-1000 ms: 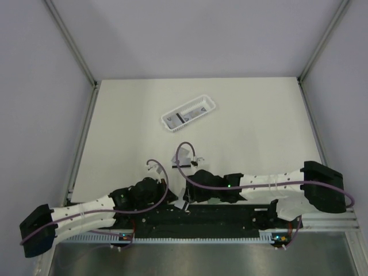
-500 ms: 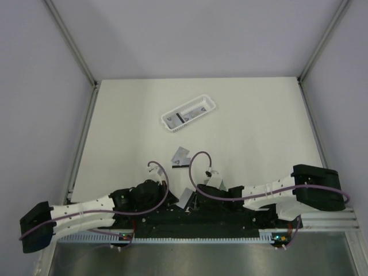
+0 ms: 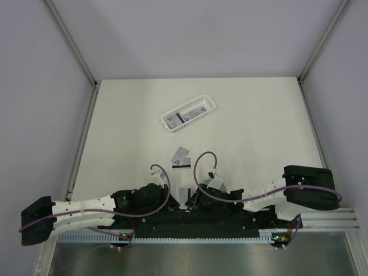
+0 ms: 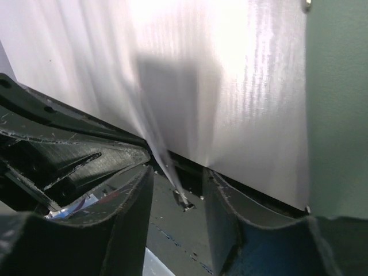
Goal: Put the credit cards into the card holder
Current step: Pick up the credit card at the corner of the board.
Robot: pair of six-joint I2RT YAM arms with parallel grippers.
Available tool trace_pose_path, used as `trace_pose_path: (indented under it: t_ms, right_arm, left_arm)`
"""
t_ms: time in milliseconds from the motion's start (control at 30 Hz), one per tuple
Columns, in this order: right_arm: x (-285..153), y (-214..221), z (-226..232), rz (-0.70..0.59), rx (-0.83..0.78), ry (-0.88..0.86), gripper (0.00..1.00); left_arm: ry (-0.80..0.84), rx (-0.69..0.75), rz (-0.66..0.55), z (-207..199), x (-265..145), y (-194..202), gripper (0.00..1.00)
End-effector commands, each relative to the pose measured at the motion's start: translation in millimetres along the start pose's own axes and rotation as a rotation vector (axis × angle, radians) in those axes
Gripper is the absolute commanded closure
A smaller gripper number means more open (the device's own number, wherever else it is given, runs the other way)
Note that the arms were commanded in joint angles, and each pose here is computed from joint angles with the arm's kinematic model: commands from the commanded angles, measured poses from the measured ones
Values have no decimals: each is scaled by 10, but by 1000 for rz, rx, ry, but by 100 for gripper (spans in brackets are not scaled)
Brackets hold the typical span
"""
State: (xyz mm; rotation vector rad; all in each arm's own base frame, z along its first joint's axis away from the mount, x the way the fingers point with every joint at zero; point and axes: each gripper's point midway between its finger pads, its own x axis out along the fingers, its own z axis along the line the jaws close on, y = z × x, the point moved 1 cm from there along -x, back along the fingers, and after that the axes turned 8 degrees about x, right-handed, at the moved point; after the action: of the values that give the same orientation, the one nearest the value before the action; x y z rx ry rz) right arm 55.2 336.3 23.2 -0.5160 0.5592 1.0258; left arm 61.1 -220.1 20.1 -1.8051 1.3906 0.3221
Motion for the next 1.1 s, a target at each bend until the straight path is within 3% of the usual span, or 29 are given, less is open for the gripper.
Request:
trace_pose_path:
  t_ms: [0, 233, 533, 733, 967, 1067]
  right_arm:
    - [45, 10, -213, -13, 20, 33, 64]
    - [33, -52, -58, -49, -17, -37, 80]
    - [16, 74, 274, 7, -118, -200, 80]
    - [116, 232, 325, 70, -170, -209, 76]
    - [4, 113, 376, 21, -199, -243, 100]
    - [-147, -78, 426, -62, -250, -222, 100]
  left_arm:
    - [-36, -5, -5, 101, 32, 47, 100]
    - [-36, 4, -1, 57, 44, 63, 100]
    - [-24, 6, -26, -16, 35, -7, 100]
    - [-21, 13, -30, -38, 31, -23, 100]
    - [-33, 15, -48, -48, -20, -78, 100]
    - [-23, 29, -96, -180, -143, -245, 94]
